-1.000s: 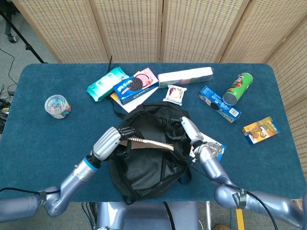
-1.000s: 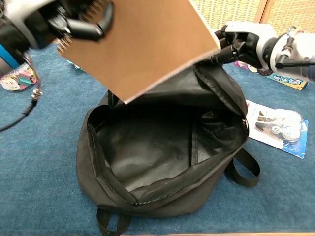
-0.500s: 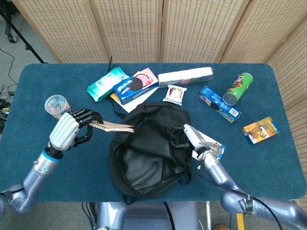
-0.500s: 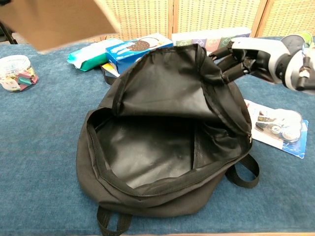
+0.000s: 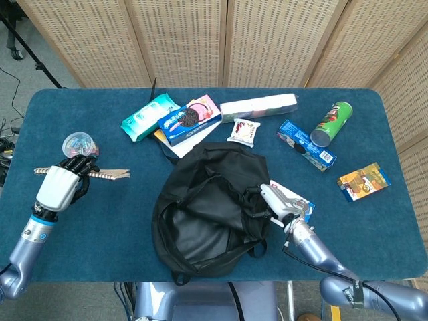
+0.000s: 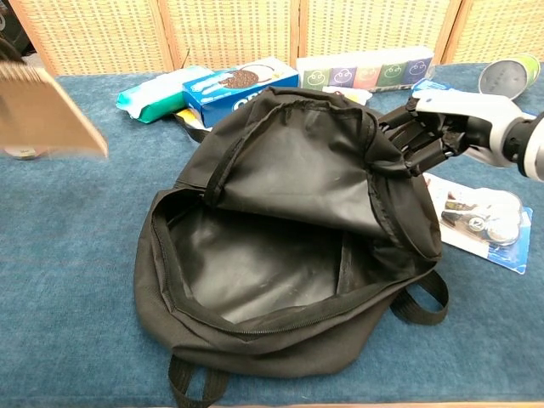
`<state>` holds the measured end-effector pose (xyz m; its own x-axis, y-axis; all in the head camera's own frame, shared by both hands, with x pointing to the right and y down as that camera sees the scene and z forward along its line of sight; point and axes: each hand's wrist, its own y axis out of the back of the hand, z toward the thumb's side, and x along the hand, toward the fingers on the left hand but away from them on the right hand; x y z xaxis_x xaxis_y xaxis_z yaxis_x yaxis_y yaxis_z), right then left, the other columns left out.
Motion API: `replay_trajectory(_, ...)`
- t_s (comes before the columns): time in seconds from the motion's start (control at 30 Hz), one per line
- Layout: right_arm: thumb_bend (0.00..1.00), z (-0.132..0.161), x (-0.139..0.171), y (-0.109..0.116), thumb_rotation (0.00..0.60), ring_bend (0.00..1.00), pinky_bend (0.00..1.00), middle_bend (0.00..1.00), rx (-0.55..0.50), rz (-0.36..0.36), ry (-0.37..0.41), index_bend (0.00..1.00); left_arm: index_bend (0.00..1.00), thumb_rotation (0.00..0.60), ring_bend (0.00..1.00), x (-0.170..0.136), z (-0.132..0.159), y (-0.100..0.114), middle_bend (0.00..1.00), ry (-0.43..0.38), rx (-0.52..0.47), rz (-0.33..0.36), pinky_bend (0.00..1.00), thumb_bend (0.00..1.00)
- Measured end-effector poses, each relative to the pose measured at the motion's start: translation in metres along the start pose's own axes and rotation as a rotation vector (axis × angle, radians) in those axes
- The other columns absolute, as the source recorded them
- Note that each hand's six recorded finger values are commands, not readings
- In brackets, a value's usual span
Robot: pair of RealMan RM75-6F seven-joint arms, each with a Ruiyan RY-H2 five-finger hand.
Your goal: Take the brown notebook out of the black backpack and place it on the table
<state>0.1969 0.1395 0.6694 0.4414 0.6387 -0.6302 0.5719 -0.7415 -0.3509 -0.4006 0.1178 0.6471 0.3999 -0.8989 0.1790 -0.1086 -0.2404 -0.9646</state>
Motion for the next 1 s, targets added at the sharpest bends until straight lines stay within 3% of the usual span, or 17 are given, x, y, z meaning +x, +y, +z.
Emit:
replay_trajectory(0.13,0.36,0.002,0.004,-0.001,0.6,0.52,0.43,0.61,0.039,0.016,0.033,0.68,0.08,0.6,0.0,-0.007,-0.006,-0.001,0.0,0.051,-0.087,-0.042,0.07,0.22)
replay_trajectory(0.27,0.18,0.005,0.009,-0.002,0.6,0.45,0.43,0.49,0.092,0.035,0.077,0.6,0.06,0.6,0.0,-0.014,0.002,0.009,0.0,0.096,-0.257,-0.074,0.07,0.21)
replay_trajectory(0.4,0.04,0.009,0.017,0.002,0.6,0.36,0.39,0.39,0.159,0.046,0.142,0.51,0.06,0.6,0.0,-0.02,0.002,0.035,0.0,0.144,-0.368,-0.063,0.07,0.21)
replay_trajectory(0.53,0.0,0.013,0.027,0.015,0.6,0.27,0.32,0.32,0.249,0.035,0.217,0.47,0.06,0.6,0.0,-0.026,-0.015,0.064,0.0,0.206,-0.388,-0.008,0.07,0.21)
replay_trajectory(0.67,0.0,0.016,0.036,0.042,0.6,0.2,0.28,0.28,0.374,-0.013,0.291,0.46,0.06,0.6,0.0,-0.031,-0.019,0.071,0.0,0.227,-0.369,0.016,0.07,0.22)
replay_trajectory(0.83,0.0,0.012,0.043,0.088,0.6,0.13,0.23,0.24,0.629,-0.115,0.339,0.42,0.06,0.6,0.0,-0.042,-0.02,0.071,0.0,0.248,-0.34,0.018,0.07,0.26)
replay_trajectory(1.0,0.0,-0.005,0.056,0.134,0.6,0.03,0.17,0.16,0.928,-0.222,0.318,0.34,0.06,0.6,0.0,-0.057,-0.016,0.075,0.0,0.284,-0.316,0.035,0.06,0.3)
